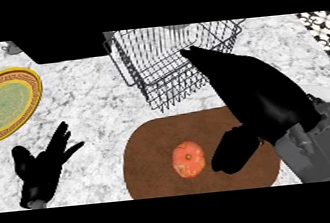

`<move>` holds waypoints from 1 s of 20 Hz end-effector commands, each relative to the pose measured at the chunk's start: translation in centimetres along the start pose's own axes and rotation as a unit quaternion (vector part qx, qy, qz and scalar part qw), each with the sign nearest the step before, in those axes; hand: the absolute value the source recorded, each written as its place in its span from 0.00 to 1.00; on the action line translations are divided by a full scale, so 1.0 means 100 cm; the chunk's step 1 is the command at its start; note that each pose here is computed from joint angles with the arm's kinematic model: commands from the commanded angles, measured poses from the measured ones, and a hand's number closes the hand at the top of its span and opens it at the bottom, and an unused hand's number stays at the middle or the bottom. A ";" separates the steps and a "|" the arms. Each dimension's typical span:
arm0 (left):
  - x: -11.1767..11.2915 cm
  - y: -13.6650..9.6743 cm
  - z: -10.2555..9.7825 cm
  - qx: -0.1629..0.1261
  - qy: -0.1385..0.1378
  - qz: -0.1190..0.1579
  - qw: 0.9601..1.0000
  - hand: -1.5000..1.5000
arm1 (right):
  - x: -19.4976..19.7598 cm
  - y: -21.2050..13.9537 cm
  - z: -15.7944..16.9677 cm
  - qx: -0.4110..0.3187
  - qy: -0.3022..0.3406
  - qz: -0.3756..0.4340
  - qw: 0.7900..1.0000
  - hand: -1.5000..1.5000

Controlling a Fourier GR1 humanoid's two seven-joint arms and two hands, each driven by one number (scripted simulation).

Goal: Pick the squash from the cutting board and place it in the basket

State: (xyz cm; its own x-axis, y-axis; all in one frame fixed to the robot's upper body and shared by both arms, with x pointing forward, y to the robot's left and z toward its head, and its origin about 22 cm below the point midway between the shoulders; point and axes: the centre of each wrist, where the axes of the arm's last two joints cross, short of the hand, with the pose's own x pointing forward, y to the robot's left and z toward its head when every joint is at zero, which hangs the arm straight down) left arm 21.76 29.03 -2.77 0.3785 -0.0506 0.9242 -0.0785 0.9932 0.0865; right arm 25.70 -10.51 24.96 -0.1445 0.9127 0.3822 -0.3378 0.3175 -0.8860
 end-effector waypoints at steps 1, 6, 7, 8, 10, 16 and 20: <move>-0.045 0.007 0.021 0.014 0.098 -0.019 0.995 0.50 | 0.004 -0.012 0.016 0.022 0.093 0.036 0.995 0.00; -0.030 0.011 0.004 0.012 0.087 -0.022 0.996 0.50 | 0.015 -0.004 0.024 0.023 0.082 0.021 0.996 0.00; -0.039 0.004 0.013 0.018 0.086 -0.028 0.996 0.50 | 0.009 -0.008 0.025 0.020 0.088 0.013 0.996 0.00; -0.032 0.027 0.010 0.011 0.092 -0.023 0.995 0.50 | 0.002 0.001 0.026 0.029 0.086 0.009 0.996 0.00; -0.048 -0.001 0.021 0.005 0.091 -0.026 0.996 0.50 | 0.009 0.009 0.023 0.022 0.087 -0.003 0.996 0.00; -0.024 0.001 0.008 -0.002 0.080 -0.023 0.997 0.50 | 0.004 0.041 0.021 0.029 0.098 0.013 0.995 0.00; -0.027 0.008 0.007 0.007 0.085 -0.024 0.996 0.50 | -0.001 0.043 0.005 0.033 0.125 0.024 0.991 0.00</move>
State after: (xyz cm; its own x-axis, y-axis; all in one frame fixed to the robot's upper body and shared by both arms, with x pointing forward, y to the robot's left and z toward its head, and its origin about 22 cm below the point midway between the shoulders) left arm 22.15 28.73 -2.25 0.3744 -0.0597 0.9253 -0.0587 0.9944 0.0879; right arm 24.05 -10.15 21.83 -0.1139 0.9331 0.3410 -0.3884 0.2741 -0.8798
